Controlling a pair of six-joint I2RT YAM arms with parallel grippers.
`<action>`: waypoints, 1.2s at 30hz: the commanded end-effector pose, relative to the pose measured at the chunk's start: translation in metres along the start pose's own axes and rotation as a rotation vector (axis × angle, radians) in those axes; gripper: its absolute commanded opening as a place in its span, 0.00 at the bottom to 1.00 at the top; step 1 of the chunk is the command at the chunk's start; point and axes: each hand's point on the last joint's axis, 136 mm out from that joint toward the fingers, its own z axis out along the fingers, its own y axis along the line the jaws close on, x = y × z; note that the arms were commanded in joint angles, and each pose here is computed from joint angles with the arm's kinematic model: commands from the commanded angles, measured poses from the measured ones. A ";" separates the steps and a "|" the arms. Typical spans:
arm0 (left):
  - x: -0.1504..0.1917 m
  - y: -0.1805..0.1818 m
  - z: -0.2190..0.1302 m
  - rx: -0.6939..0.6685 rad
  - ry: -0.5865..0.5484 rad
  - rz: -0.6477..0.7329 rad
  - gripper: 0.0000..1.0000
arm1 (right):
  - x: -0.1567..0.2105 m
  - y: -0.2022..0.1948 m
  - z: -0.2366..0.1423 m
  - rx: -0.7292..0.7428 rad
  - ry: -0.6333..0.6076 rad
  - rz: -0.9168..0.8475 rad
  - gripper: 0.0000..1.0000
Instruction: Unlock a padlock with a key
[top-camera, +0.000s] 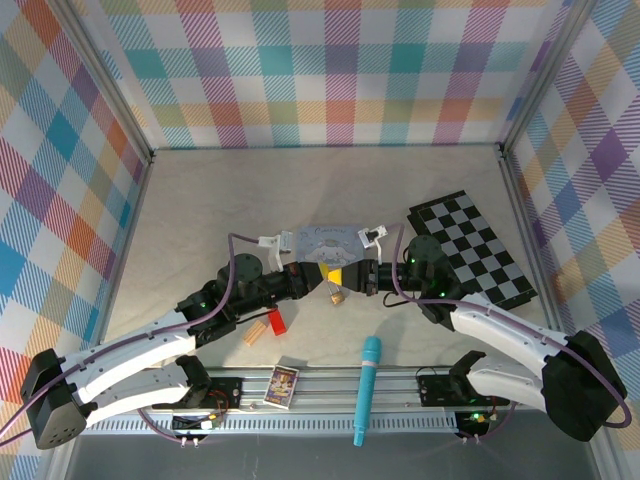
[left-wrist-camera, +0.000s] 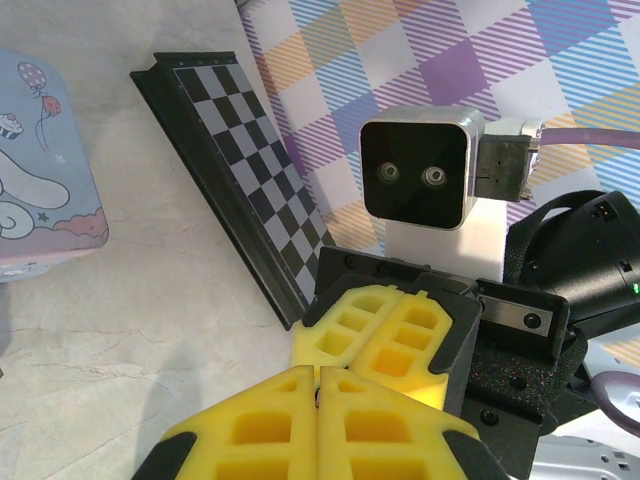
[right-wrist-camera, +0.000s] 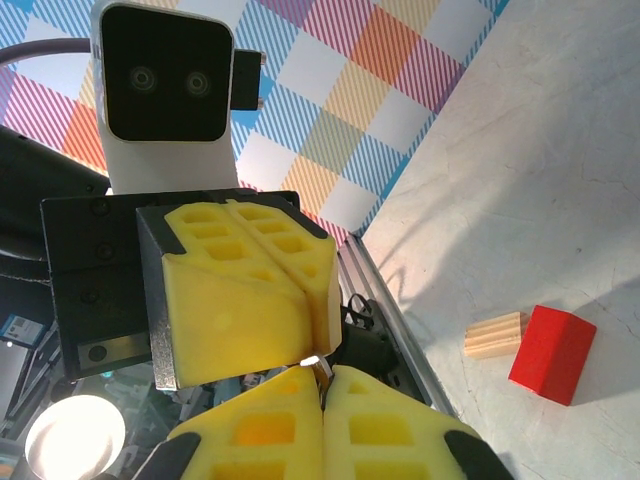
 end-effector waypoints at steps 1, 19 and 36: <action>0.000 -0.004 -0.003 0.021 -0.016 0.005 0.00 | 0.004 0.001 -0.004 -0.002 -0.009 -0.011 0.00; -0.003 0.005 -0.002 -0.014 -0.041 -0.005 0.05 | 0.011 -0.002 -0.016 0.037 -0.019 0.011 0.00; 0.002 0.019 -0.005 -0.115 -0.005 -0.041 1.00 | 0.026 -0.048 -0.022 0.247 0.011 0.100 0.00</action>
